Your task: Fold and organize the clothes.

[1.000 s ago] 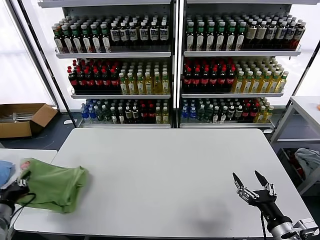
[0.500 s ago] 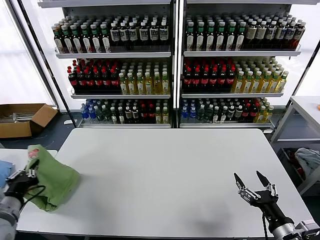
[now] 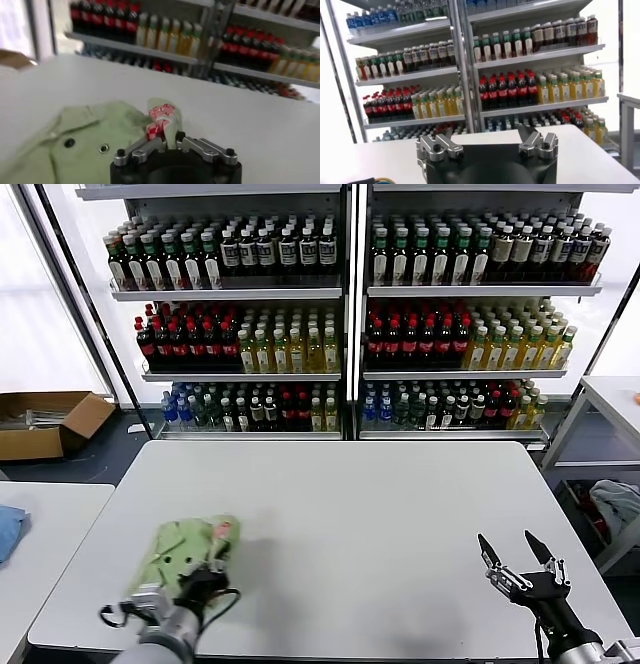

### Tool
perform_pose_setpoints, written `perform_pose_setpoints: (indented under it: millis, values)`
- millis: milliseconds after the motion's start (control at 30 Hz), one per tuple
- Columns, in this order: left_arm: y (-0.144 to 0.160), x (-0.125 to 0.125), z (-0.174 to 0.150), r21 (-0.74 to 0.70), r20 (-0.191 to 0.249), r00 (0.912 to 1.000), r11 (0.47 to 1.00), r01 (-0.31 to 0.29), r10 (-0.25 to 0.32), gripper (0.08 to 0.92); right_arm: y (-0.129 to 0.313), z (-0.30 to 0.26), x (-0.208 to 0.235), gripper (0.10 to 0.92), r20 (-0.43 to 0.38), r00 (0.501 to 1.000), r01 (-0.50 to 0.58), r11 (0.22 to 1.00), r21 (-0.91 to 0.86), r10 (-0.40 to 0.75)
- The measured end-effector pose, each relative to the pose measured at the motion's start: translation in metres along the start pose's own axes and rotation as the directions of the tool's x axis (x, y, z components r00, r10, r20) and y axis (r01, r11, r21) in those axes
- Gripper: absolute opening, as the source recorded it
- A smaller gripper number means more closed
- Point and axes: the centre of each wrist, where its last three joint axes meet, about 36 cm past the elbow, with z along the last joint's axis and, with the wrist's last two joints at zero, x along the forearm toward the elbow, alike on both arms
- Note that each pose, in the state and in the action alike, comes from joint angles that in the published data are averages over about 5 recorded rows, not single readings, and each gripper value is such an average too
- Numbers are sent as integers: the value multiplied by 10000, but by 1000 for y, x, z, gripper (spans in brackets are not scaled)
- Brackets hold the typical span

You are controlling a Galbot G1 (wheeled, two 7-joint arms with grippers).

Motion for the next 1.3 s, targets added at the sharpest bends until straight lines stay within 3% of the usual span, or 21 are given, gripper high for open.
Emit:
perform_pose_setpoints:
  millis: [133, 233, 433, 567, 933, 1200, 1300]
  values:
    - [-37, -12, 14, 567, -462, 9963, 9960, -697, 723, 143, 4, -1, 6, 823, -61, 10000, -52, 10000, 21, 52]
    - [-59, -19, 16, 934, -570, 9917, 9896, -1094, 1151, 143, 7, -3, 9, 823, -153, 9999, -53, 10000, 64, 54]
    - [-85, -31, 10, 1415, -361, 9828, 9745, -1742, 1809, 157, 15, -4, 9, 823, -445, 9990, 110, 9994, 316, -96]
    - [-90, -34, 6, 1582, -156, 9784, 9666, -2014, 2064, 243, 23, -2, 2, 823, -728, 9969, 317, 9985, 443, -284]
    - [-68, -18, -18, 2119, 850, 9648, 9416, -2616, 2489, 564, 61, 29, -43, 823, -1873, 9747, 1171, 9925, -363, -1219]
    - [-28, 7, -43, 2409, 1644, 9652, 9406, -2392, 2034, 784, 111, 77, -91, 823, -2871, 9286, 2067, 9703, -1258, -2350]
    - [-17, 17, -48, 2516, 1843, 9659, 9412, -2254, 1820, 817, 131, 94, -108, 818, -3201, 9069, 2368, 9598, -1504, -2739]
